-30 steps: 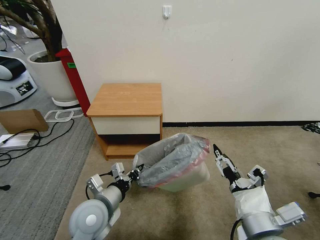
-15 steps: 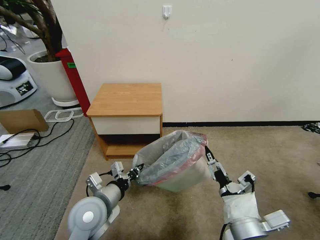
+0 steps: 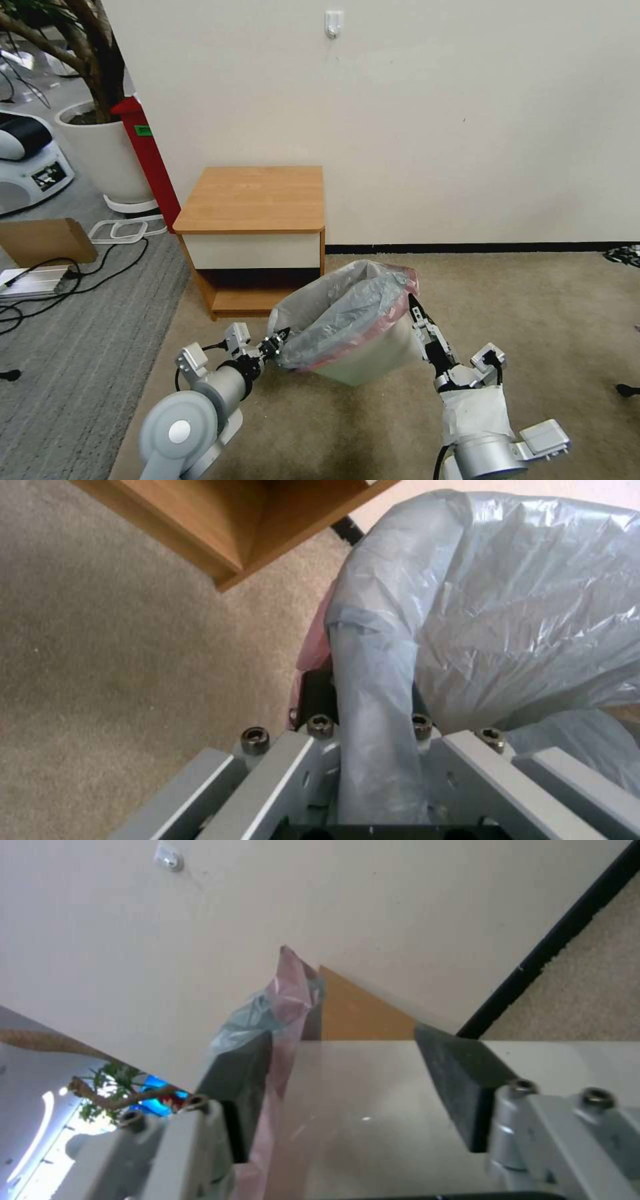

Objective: Pick up the garbage bag from the table and place it over the trash can.

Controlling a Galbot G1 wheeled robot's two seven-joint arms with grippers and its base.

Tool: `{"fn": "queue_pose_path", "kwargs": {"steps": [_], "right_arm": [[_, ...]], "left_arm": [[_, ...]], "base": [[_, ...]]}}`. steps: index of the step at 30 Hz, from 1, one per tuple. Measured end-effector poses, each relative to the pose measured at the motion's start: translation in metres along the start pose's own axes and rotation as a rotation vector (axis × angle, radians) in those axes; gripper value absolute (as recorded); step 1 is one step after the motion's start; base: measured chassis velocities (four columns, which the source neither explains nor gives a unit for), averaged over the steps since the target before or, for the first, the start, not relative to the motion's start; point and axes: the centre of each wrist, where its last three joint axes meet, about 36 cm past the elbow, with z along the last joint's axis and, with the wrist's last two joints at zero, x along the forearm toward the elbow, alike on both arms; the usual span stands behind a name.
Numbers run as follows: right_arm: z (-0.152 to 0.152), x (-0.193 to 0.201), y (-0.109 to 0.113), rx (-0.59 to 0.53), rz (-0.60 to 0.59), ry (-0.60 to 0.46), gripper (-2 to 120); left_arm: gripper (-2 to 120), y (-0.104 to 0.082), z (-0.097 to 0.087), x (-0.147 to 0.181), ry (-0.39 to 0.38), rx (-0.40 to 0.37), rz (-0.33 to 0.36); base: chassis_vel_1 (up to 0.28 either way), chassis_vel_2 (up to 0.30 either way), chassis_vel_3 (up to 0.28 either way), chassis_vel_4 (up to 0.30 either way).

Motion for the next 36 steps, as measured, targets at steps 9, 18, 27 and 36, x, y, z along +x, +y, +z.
{"fn": "queue_pose_path", "kwargs": {"steps": [9, 18, 27, 36], "right_arm": [[0.0003, -0.0001, 0.0012, -0.001, -0.011, -0.005, 24], [0.0005, 0.0012, 0.0001, 0.033, -0.022, -0.020, 0], [0.0011, 0.0014, 0.0005, 0.024, -0.026, -0.026, 0], [-0.0082, 0.0051, 0.0080, -0.086, -0.031, -0.051, 0]], "left_arm": [[3, -0.0027, 0.0005, 0.0004, -0.001, 0.002, 0.000], [3, -0.0041, 0.0029, 0.0002, 0.002, 0.005, -0.006], [3, -0.0068, 0.0005, 0.0013, 0.003, 0.016, 0.006], [3, -0.0033, -0.0068, -0.0006, 0.054, 0.106, -0.001]], "base": [[0.000, 0.000, 0.000, 0.000], [0.000, 0.000, 0.000, 0.000], [0.000, 0.000, 0.000, 0.000], [0.000, 0.000, 0.000, 0.000]]}}
